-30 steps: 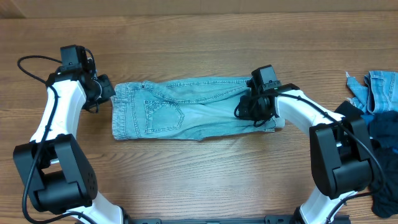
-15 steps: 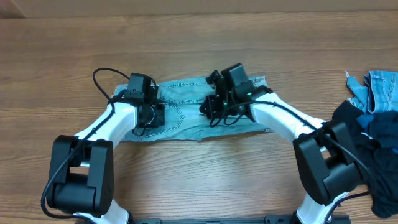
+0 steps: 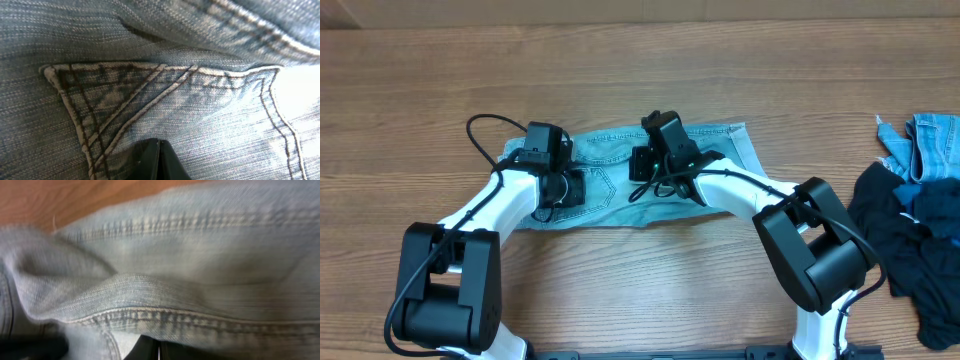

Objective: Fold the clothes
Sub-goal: 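Smooth the folded shorts outward with both grippers toward the ends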

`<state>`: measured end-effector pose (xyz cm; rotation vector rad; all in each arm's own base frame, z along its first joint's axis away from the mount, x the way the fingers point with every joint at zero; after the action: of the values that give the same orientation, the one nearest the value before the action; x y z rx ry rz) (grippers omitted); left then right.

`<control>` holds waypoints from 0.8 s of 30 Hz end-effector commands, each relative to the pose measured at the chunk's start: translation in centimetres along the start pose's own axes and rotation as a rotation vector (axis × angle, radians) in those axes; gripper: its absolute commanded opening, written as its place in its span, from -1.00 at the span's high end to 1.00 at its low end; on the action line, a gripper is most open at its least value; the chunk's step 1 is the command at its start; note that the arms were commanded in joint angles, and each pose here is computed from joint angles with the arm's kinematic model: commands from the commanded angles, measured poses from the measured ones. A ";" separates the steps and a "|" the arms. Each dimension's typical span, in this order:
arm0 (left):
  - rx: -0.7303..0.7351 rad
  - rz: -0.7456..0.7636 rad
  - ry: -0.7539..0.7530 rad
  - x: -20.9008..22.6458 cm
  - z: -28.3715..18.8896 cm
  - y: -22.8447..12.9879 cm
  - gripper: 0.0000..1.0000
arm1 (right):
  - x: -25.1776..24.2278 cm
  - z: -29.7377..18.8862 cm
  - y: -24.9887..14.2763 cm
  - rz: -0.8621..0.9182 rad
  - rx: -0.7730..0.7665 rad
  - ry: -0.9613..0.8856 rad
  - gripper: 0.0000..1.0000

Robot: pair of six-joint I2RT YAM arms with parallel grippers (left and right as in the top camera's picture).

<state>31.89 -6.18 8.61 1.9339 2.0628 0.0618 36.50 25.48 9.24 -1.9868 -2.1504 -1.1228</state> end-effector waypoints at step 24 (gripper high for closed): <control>-0.227 -0.030 0.240 1.4 -3.7 4.2 0.67 | -12.4 -4.1 3.0 0.439 0.134 -0.282 0.92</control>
<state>34.34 -5.05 15.79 1.7790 1.9908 0.4569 39.32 13.97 8.22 -2.3223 -1.8199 -0.7057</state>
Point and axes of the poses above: each gripper's point midway between its finger pads, its own z axis out along the fingers, its own x axis along the line the jaws close on, y = z × x, the point moved 9 cm from there along -z, back along the fingers, and after that the axes turned 3 degrees about -z, right-handed, at the moved point
